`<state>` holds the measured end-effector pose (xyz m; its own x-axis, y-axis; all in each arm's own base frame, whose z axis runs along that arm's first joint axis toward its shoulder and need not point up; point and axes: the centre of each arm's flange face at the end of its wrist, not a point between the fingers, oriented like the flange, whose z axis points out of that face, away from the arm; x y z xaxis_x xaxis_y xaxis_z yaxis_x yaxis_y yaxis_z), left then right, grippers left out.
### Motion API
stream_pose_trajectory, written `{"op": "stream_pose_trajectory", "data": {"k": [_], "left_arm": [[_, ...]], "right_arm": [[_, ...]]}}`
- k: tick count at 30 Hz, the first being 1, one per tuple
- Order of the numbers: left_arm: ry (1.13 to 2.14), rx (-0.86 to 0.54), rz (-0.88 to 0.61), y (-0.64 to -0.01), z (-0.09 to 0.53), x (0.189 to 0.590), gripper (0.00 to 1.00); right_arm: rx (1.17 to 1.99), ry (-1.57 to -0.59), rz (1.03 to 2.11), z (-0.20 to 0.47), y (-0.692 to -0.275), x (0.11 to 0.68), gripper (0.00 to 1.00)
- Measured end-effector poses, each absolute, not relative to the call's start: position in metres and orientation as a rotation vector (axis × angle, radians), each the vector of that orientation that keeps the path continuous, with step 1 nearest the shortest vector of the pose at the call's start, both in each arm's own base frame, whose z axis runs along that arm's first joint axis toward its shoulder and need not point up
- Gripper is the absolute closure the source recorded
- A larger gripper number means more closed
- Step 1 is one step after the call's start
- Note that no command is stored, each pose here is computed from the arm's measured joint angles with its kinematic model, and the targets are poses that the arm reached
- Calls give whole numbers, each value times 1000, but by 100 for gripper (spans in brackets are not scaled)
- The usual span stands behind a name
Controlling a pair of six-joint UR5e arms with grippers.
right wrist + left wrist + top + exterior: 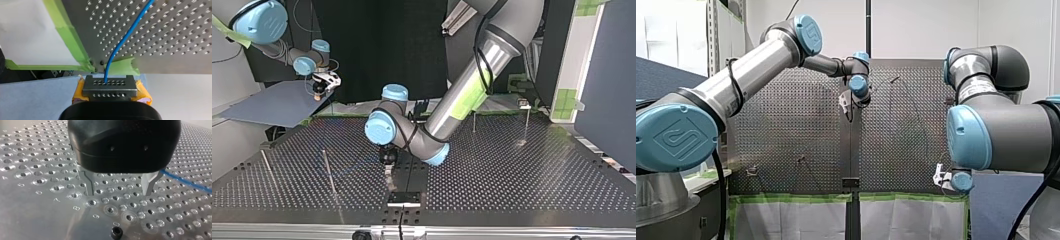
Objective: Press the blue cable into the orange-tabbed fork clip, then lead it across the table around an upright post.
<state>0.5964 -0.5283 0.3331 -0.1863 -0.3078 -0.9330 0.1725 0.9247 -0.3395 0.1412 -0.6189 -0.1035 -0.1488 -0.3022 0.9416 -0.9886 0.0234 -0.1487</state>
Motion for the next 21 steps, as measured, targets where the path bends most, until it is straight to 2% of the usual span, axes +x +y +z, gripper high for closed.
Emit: {"op": "stream_pose_trajectory", "data": {"k": [21], "left_arm": [[1695,-120,-420,-533,337,591,8]], "right_arm": [[1336,-1585,1149,-140,-626,113,100]]}}
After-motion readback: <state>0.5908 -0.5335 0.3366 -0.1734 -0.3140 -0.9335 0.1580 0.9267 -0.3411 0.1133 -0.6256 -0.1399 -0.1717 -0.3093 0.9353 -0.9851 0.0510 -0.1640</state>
